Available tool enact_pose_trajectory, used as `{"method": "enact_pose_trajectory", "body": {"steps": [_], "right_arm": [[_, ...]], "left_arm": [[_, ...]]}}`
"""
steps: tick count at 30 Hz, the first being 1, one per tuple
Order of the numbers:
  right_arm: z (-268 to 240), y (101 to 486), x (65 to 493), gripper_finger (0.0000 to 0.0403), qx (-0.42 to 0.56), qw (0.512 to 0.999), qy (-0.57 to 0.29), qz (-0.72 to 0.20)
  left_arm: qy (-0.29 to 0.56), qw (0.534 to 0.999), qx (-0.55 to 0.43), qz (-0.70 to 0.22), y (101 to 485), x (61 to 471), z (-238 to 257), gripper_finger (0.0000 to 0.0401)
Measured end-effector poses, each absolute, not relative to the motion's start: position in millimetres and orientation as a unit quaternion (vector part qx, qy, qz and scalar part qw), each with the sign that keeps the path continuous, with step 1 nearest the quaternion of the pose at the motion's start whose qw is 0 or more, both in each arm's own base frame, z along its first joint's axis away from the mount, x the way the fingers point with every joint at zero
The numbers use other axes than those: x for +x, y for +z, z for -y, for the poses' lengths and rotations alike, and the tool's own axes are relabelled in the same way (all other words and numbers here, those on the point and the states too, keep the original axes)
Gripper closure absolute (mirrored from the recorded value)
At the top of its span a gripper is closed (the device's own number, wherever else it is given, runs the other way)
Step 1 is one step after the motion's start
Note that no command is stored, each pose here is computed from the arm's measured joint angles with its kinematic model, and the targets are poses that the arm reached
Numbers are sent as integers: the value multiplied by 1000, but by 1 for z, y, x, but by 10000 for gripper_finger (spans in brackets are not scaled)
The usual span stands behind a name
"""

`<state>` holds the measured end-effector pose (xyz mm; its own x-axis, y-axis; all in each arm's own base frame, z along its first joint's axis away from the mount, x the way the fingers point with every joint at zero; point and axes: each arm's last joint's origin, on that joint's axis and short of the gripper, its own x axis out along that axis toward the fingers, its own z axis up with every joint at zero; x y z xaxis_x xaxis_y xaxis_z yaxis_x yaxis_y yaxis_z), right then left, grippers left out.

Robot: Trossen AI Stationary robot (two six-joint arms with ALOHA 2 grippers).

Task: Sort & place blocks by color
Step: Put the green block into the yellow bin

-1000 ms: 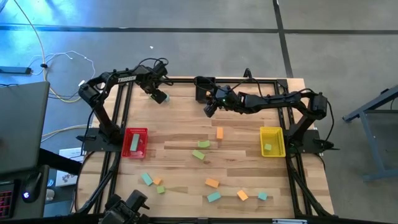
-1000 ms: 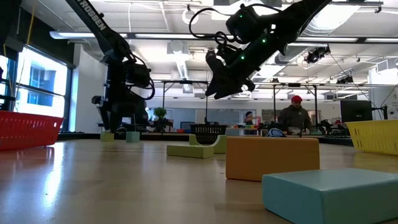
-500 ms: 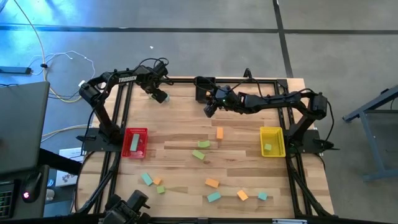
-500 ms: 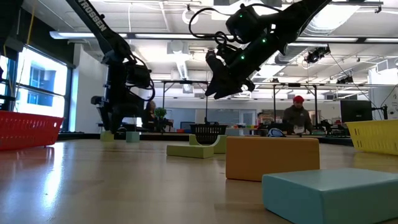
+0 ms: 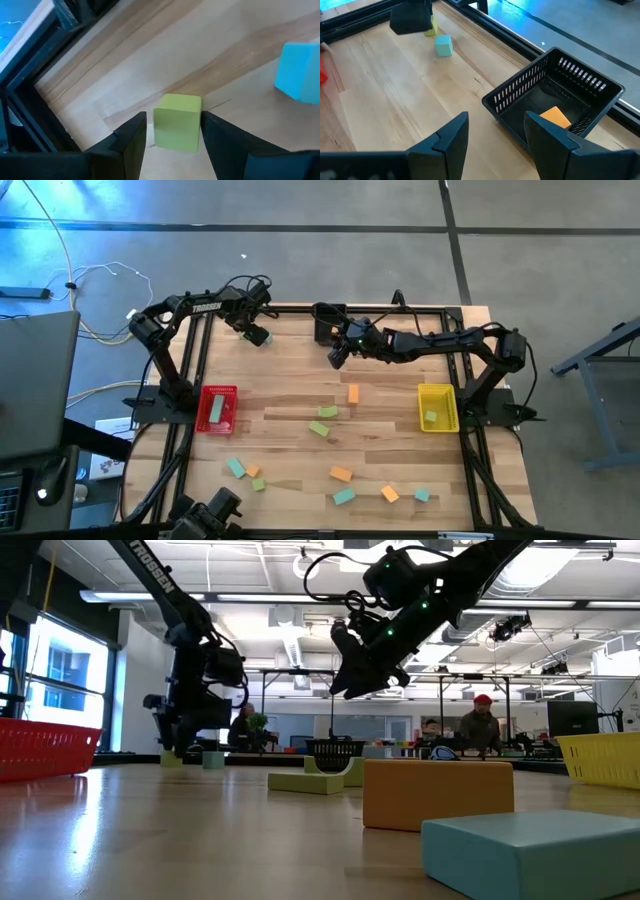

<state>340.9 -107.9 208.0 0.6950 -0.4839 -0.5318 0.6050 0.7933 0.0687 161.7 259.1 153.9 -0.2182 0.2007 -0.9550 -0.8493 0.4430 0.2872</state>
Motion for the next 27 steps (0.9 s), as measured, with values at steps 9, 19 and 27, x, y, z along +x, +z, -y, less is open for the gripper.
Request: {"method": "enact_pose_trajectory", "body": {"steps": [9,19,27], "right_arm": [[103,208,342,224,117,915,-292,-254],[102,205,341,224,114,910,-294,-270],[101,204,340,224,120,908,-293,-274]], "left_arm": [[456,550,-252,-653,143,171,-263,229],[440,541,-241,-675,135,181,-258,229],[417,534,-234,-698,136,180,-254,283]]}}
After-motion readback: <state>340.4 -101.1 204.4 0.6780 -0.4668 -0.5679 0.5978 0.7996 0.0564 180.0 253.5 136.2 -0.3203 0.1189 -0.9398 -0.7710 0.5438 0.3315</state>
